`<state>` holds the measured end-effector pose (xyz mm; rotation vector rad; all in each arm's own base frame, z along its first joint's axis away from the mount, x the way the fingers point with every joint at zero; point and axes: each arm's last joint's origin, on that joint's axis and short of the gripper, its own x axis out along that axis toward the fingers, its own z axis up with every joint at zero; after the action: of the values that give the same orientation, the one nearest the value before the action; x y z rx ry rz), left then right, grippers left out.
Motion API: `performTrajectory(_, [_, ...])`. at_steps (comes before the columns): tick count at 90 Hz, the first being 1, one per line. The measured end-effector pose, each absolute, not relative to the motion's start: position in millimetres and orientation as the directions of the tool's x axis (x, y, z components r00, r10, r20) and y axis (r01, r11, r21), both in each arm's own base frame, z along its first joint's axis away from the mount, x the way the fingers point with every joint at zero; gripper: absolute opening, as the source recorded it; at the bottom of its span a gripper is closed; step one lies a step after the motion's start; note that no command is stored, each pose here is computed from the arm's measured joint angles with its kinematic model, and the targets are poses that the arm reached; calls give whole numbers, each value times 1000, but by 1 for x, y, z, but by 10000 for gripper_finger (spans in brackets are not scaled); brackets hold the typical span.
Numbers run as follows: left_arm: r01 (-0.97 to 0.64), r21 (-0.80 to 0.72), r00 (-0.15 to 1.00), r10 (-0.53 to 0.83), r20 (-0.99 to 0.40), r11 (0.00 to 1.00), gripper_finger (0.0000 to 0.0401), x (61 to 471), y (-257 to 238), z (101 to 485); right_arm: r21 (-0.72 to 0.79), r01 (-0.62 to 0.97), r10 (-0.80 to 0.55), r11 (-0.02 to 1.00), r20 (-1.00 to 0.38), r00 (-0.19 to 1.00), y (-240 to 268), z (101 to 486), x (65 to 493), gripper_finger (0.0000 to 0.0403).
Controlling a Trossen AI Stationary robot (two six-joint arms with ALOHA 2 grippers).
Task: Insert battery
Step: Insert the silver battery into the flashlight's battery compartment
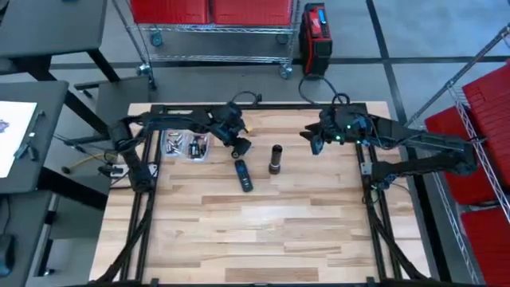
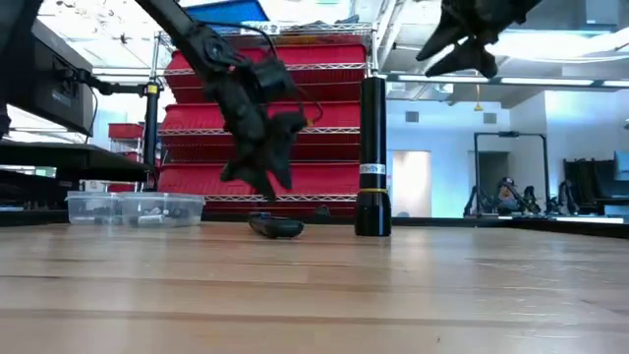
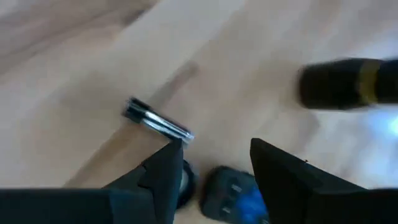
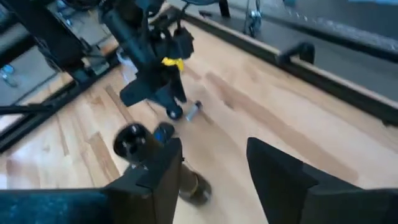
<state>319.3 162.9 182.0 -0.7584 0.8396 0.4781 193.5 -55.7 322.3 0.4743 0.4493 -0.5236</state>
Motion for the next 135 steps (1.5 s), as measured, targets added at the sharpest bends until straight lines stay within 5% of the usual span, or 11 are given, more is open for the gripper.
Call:
performTrajectory(37, [-773, -296, 467, 187, -864, 561, 162, 316, 167, 166, 303, 564, -355, 768, -531, 770, -54, 321, 193, 173])
performTrajectory(78, [-786, -358, 505, 189, -842, 505, 161, 333, 163, 149, 296, 562, -345, 773, -547, 763, -51, 319, 193, 173])
performTrajectory(99, [-619, -279, 620, 239, -747, 734, 161, 339, 166, 169, 294, 550, -333, 782, -549, 766, -48, 319, 193, 173])
performTrajectory(114, [-392, -42, 697, 267, -665, 919, 161, 348, 170, 174, 287, 555, -332, 780, -562, 757, -48, 317, 193, 173])
performTrajectory(135, [-283, 189, 703, 338, -626, 940, 147, 342, 193, 172, 305, 566, -316, 765, -588, 744, -45, 315, 191, 173])
